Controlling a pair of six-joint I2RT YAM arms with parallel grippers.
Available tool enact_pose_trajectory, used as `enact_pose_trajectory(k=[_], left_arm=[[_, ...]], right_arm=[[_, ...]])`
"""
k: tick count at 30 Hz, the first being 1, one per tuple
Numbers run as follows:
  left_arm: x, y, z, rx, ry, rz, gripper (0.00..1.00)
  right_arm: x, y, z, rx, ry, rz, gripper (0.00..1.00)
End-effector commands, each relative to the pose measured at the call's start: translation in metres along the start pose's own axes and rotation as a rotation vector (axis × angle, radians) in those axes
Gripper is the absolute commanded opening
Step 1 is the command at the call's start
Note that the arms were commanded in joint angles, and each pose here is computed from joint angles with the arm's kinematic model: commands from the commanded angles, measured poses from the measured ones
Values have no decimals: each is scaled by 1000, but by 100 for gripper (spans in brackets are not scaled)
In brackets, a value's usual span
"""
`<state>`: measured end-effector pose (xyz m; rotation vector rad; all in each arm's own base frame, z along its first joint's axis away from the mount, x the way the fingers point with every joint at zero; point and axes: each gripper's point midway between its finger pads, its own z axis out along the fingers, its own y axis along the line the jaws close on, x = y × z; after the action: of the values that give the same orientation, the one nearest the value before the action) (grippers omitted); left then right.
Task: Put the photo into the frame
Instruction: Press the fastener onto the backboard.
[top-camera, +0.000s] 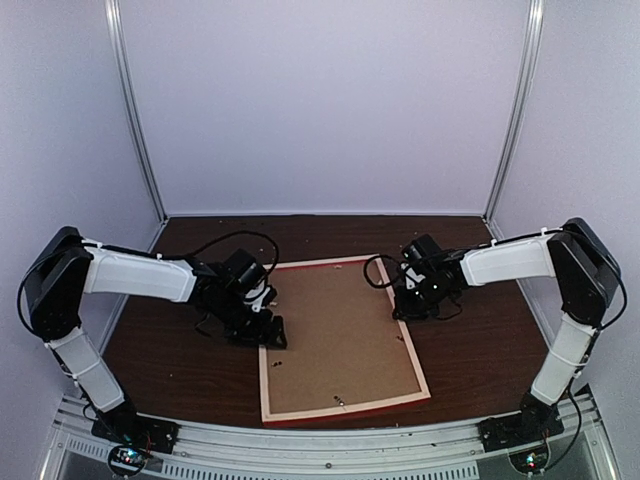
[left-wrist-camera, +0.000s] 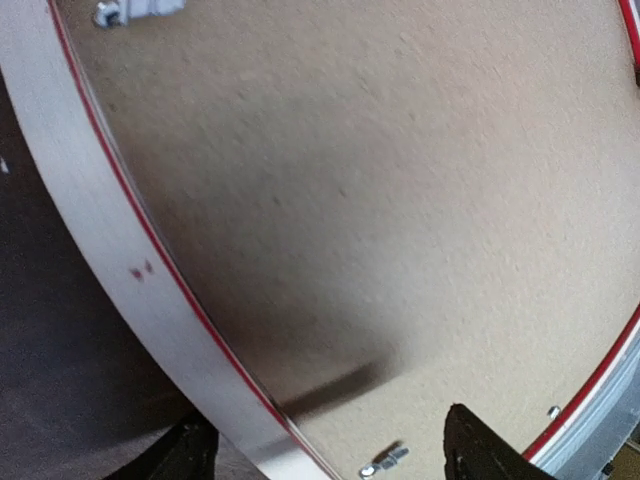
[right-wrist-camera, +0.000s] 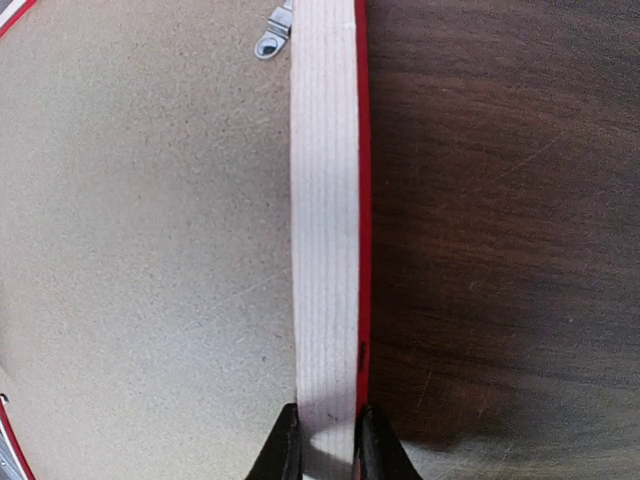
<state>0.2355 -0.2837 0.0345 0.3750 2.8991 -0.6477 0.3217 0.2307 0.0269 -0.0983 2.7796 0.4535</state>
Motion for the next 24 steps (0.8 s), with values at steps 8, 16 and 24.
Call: enact_pose_trajectory(k=[8, 16, 24], left_arm=[[35, -3, -2, -80, 35, 82, 84], [37, 21, -2, -218, 31, 106, 75], [27, 22, 6, -250, 25, 125, 70]], right_arm=[[-8, -18, 16, 61, -36, 73, 0], [-8, -17, 16, 58, -33, 67, 0], [-8, -16, 16, 52, -30, 61, 0]])
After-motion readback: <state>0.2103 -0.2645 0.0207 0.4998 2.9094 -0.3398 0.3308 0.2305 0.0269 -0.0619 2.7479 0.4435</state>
